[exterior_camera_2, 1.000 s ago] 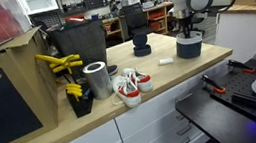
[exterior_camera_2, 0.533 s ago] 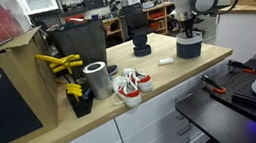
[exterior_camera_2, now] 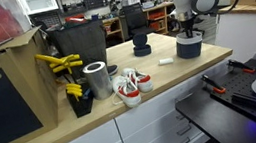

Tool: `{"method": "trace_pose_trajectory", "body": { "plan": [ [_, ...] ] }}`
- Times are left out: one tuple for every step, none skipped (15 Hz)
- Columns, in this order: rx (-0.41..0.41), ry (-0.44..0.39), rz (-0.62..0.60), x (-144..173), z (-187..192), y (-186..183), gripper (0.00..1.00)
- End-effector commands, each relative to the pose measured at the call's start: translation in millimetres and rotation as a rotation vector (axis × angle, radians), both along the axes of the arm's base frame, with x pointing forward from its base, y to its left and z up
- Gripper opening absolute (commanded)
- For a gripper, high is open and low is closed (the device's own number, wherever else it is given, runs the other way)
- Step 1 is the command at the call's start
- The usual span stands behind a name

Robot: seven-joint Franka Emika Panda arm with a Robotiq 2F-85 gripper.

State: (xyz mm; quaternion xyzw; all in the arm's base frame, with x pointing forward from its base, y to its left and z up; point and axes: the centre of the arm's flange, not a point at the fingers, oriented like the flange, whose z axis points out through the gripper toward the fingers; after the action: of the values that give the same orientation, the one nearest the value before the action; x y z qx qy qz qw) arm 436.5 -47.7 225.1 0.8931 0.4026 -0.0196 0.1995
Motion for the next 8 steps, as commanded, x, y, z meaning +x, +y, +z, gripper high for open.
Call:
{"method": "trace_pose_trajectory", "body": {
  "plan": [
    [0.016,0.014,-0.012,-15.6,-3.8,4.7,0.29],
    [0.024,0.021,-0.013,-16.4,-3.0,5.8,0.29],
    [0.04,0.043,-0.012,-16.9,-1.0,8.0,0.25],
    [0.058,0.056,-0.015,-18.0,-0.2,9.7,0.27],
    [0.076,0.069,-0.014,-18.8,0.9,11.0,0.25],
    [0.095,0.084,-0.016,-19.4,1.4,11.8,0.24],
    [0.113,0.099,-0.018,-19.5,2.1,12.7,0.23],
    [0.13,0.113,-0.022,-19.1,3.1,13.9,0.22]
  ]
}}
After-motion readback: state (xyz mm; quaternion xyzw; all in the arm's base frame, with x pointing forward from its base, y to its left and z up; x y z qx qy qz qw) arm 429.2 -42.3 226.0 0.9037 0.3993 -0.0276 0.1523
